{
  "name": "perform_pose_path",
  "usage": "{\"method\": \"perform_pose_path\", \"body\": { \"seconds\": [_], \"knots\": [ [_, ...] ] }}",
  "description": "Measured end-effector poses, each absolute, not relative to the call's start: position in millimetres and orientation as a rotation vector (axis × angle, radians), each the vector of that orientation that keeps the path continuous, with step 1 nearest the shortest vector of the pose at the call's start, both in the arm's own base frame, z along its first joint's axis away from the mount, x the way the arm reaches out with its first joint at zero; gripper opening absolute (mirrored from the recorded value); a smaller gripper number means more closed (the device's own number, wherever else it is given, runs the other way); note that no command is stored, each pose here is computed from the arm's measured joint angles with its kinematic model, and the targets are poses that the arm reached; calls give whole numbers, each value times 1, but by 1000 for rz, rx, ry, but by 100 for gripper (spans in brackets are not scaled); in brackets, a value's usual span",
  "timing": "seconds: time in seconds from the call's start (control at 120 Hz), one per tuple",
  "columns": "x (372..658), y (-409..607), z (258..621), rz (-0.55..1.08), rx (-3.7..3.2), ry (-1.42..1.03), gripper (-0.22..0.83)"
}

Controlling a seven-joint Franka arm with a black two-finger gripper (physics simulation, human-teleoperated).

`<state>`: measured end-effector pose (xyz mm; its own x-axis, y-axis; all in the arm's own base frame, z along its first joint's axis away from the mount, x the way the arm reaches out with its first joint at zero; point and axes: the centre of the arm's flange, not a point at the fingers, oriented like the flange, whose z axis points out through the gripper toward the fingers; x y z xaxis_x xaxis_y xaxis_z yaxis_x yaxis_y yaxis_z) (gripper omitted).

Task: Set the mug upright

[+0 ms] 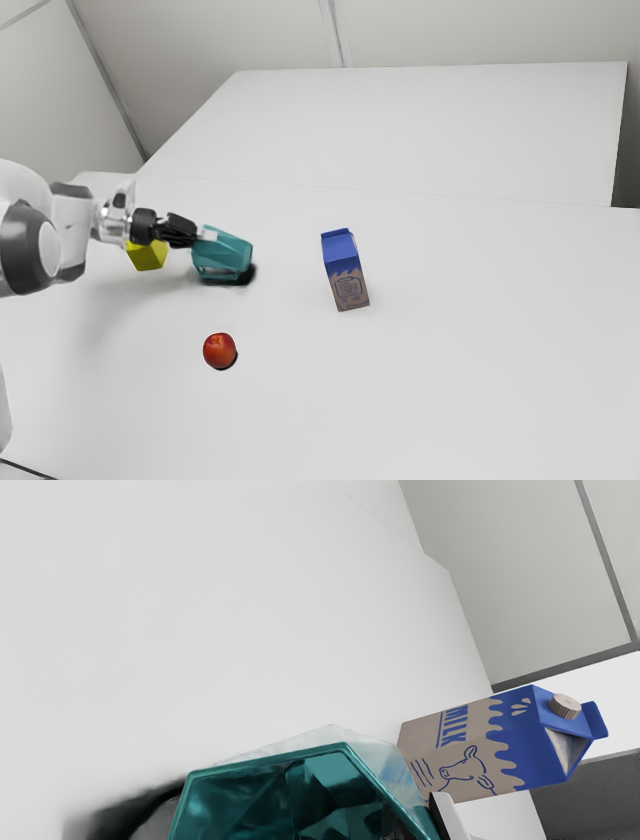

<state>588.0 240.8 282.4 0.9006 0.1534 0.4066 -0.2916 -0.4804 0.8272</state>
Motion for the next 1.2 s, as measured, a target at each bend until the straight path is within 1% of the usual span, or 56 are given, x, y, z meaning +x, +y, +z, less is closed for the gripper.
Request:
{"method": "perform_pose_path", "body": {
  "seconds": [0.083,0.217,0.267,0.383,0.5,0.642,0.708,0.808,0.95,1.2],
  "knots": [
    [592,239,299,548,2001,-133,-17],
    [625,228,354,573,2080,-312,-17],
    [638,217,369,544,2148,-401,-17],
    [660,188,390,402,2369,-637,-17],
    [677,154,384,222,2588,-864,-16],
    [692,140,354,1,2831,-1073,-16],
    [697,137,346,-59,2916,-1140,-16],
    [703,136,348,-75,3008,-1173,-16],
    [707,137,349,-60,3086,-1132,-16],
    [703,137,359,-22,3081,-901,-17]
  ]
}}
